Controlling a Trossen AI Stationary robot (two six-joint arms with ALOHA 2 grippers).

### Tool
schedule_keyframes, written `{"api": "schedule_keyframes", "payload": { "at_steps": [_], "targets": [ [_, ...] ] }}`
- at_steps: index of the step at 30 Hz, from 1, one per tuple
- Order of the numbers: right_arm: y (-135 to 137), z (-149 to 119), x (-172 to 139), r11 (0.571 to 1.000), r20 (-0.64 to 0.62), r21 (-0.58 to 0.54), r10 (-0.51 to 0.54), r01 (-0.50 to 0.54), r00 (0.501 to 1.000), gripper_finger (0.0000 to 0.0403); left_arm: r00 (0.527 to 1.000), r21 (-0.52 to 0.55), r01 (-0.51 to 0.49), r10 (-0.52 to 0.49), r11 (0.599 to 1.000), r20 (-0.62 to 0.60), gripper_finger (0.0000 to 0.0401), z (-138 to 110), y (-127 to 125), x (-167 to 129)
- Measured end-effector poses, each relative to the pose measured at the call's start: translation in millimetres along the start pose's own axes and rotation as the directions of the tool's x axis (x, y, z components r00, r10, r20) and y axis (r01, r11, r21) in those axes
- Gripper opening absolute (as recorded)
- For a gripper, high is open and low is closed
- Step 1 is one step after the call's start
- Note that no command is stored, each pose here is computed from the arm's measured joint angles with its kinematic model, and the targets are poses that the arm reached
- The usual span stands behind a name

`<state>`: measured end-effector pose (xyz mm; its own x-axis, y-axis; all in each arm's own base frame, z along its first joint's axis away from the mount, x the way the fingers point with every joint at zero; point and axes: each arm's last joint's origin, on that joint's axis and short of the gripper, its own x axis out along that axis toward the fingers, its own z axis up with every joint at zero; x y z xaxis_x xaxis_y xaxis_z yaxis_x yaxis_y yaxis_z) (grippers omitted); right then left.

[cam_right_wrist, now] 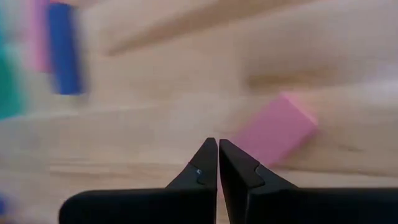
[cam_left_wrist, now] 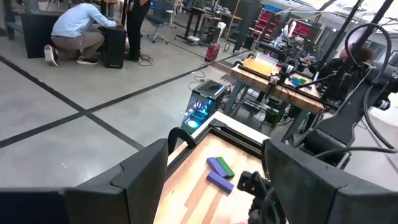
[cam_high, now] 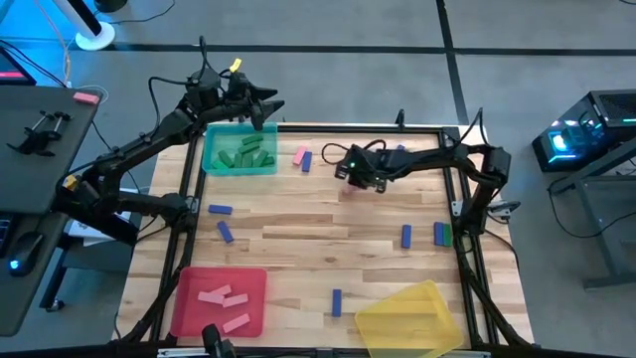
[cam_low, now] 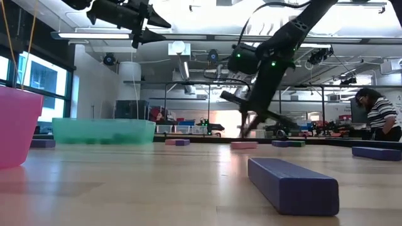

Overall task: Sort blocks
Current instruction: Put the pink block into the pink bin

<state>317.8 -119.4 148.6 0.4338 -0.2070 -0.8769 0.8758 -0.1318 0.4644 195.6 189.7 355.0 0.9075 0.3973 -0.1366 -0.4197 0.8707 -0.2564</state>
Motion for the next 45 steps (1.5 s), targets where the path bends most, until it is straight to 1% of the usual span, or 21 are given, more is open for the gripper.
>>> {"api": "schedule_keyframes", "payload": {
  "at_steps": [3, 4, 8, 11, 13, 16, 18, 20, 23, 26, 27, 28, 30, 31, 32, 33, 34, 35, 40, 43, 45],
  "targets": [
    [9.0, 2.0, -10.6, 0.997, -0.016, 0.003, 0.083, -0.083, 0.996, 0.0, 1.0, 0.023, 0.002, -0.002, 1.0, -0.001, 0.0257, 0.0, -0.1, 0.0],
    [12.6, 2.9, -16.5, 0.994, -0.016, -0.016, 0.106, -0.106, 0.994, 0.0, 1.0, 0.026, 0.009, -0.009, 1.0, -0.002, 0.0257, -0.1, -0.2, 0.0],
    [24.9, 3.6, -52.1, 0.964, -0.014, -0.19, 0.185, -0.184, 0.983, 0.0, 0.999, 0.028, 0.04, -0.04, 0.999, -0.008, 0.0257, -0.2, -1.1, 0.0],
    [26.9, 3.5, -74.0, 0.915, -0.073, -0.322, 0.231, -0.242, 0.97, 0.0, 0.999, 0.03, 0.041, -0.041, 0.999, -0.008, 0.0257, -0.2, -1.1, -0.1],
    [27.7, 3.7, -82.5, 0.863, -0.131, -0.41, 0.265, -0.295, 0.955, 0.0, 0.999, 0.03, 0.041, -0.041, 0.999, -0.008, 0.0257, -0.1, -1.2, -0.1],
    [26.5, 5.3, -87.0, 0.796, -0.198, -0.503, 0.273, -0.337, 0.941, 0.0009, 0.999, 0.028, 0.041, -0.041, 0.999, -0.008, 0.0257, -0.2, -1.1, -0.1],
    [23.9, 7.0, -85.1, 0.734, -0.241, -0.582, 0.255, -0.35, 0.936, 0.003, 0.999, 0.026, 0.041, -0.041, 0.999, -0.008, 0.0257, -0.1, -1.2, -0.1],
    [21.1, 8.3, -81.1, 0.669, -0.284, -0.648, 0.231, -0.364, 0.931, 0.0062, 0.999, 0.019, 0.041, -0.041, 0.999, -0.008, 0.0257, -0.1, -1.2, -0.1],
    [16.2, 9.4, -69.5, 0.576, -0.302, -0.742, 0.17, -0.343, 0.938, 0.0129, 0.999, -0.025, 0.041, -0.041, 0.999, -0.008, 0.0257, -0.1, -1.2, -0.1],
    [15.4, 7.2, -56.1, 0.455, -0.274, -0.839, 0.122, -0.299, 0.954, 0.0201, 0.999, -0.067, 0.041, -0.041, 0.997, -0.008, 0.0257, -0.1, -1.2, -0.1],
    [16.6, 5.8, -52.3, 0.395, -0.255, -0.876, 0.105, -0.276, 0.961, 0.0223, 0.999, -0.079, 0.041, -0.041, 0.996, -0.008, 0.0257, -0.1, -1.2, -0.1],
    [18.2, 4.0, -48.6, 0.322, -0.235, -0.913, 0.085, -0.25, 0.968, 0.0242, 0.999, -0.084, 0.041, -0.041, 0.996, -0.008, 0.0257, -0.1, -1.2, -0.1],
    [22.4, -1.5, -43.7, 0.159, -0.2, -0.965, 0.053, -0.206, 0.978, 0.0272, 0.999, -0.092, 0.04, -0.041, 0.995, -0.008, 0.0257, -0.1, -1.2, -0.1],
    [25.5, -3.9, -41.6, 0.091, -0.182, -0.979, 0.045, -0.185, 0.982, 0.0281, 0.999, -0.097, 0.04, -0.041, 0.994, -0.008, 0.0257, -0.1, -1.1, -0.1],
    [28.3, -5.9, -40.5, 0.036, -0.164, -0.986, 0.036, -0.165, 0.986, 0.0286, 0.999, -0.098, 0.041, -0.042, 0.994, -0.008, 0.0257, -0.1, -1.2, -0.1],
    [30.8, -7.1, -39.0, -0.003, -0.149, -0.989, 0.021, -0.149, 0.989, 0.0289, 0.999, -0.099, 0.041, -0.042, 0.994, -0.008, 0.0257, -0.1, -1.2, -0.1],
    [33.5, -7.8, -37.0, -0.03, -0.134, -0.991, 0.007, -0.134, 0.991, 0.0289, 0.999, -0.099, 0.041, -0.042, 0.994, -0.008, 0.0257, -0.2, -1.2, -0.1],
    [35.5, -7.4, -34.9, -0.045, -0.121, -0.992, -0.009, -0.122, 0.993, 0.0289, 0.999, -0.099, 0.041, -0.042, 0.994, -0.008, 0.0257, -0.1, -1.2, -0.1],
    [36.5, -0.8, -14.6, -0.086, -0.149, -0.983, -0.125, -0.16, 0.981, 0.0279, 0.999, -0.099, 0.042, -0.043, 0.994, -0.008, 0.0257, -0.2, -1.2, -0.1],
    [41.7, -0.3, -5.8, -0.153, -0.115, -0.978, -0.172, -0.142, 0.978, 0.0273, 0.999, -0.099, 0.043, -0.044, 0.994, -0.009, 0.0257, -0.2, -1.2, -0.1],
    [47.7, 0.7, -2.0, -0.181, -0.094, -0.975, -0.172, -0.126, 0.981, 0.0269, 0.998, -0.099, 0.055, -0.056, 0.994, -0.011, 0.0257, -0.2, -1.6, -0.2]
  ]
}}
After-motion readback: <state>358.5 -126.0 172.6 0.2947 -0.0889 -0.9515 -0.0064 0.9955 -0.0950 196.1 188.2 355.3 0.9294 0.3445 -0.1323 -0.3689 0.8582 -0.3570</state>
